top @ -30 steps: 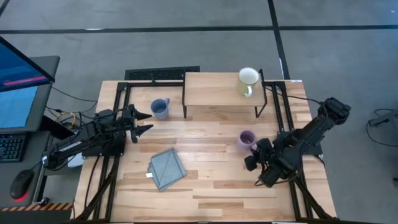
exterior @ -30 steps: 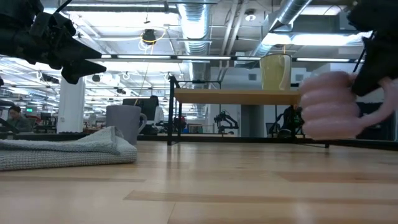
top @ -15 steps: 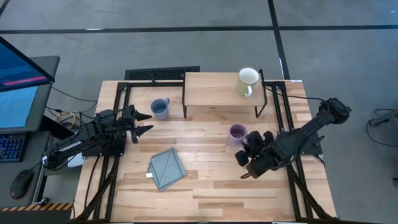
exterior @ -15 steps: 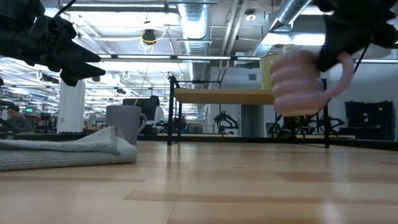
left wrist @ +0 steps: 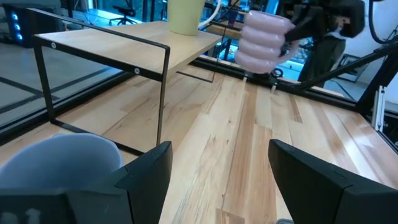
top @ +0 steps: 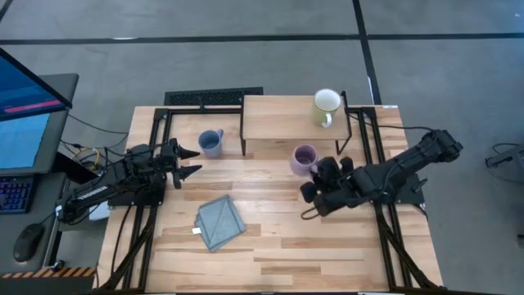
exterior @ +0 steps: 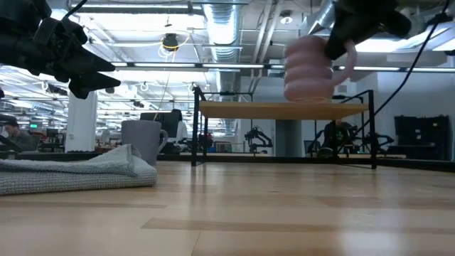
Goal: Stack small to large cups/mugs on shelf
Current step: Put the violet mug on the shelf
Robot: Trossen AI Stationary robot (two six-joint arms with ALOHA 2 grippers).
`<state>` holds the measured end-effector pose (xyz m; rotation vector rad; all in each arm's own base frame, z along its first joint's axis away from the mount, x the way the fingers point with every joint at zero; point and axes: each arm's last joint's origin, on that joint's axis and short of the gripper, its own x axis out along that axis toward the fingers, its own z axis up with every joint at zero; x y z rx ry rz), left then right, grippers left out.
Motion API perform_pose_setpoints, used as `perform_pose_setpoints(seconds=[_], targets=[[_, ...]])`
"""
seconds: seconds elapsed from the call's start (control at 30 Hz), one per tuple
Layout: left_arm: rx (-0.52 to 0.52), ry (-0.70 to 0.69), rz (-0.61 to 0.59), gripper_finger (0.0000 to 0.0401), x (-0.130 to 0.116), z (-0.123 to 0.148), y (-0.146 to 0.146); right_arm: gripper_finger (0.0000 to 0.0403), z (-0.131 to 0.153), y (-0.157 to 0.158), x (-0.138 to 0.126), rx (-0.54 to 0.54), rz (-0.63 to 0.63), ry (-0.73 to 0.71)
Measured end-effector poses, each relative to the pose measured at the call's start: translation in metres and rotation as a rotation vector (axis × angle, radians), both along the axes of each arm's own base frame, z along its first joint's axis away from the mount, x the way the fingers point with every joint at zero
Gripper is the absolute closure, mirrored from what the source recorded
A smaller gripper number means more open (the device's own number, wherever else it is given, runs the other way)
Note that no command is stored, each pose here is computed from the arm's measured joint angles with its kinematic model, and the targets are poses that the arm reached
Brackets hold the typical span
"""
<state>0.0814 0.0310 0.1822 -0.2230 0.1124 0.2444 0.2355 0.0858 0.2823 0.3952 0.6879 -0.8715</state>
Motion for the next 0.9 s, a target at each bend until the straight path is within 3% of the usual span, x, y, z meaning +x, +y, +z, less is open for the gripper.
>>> perform_pose_setpoints(seconds=[0.9], targets=[[-0.018,0.041,0.0,0.0144,-0.001,-0.004,0.0,0.0342,0.028,-0.045,0.034,-0.044,-0.093,-0.146]])
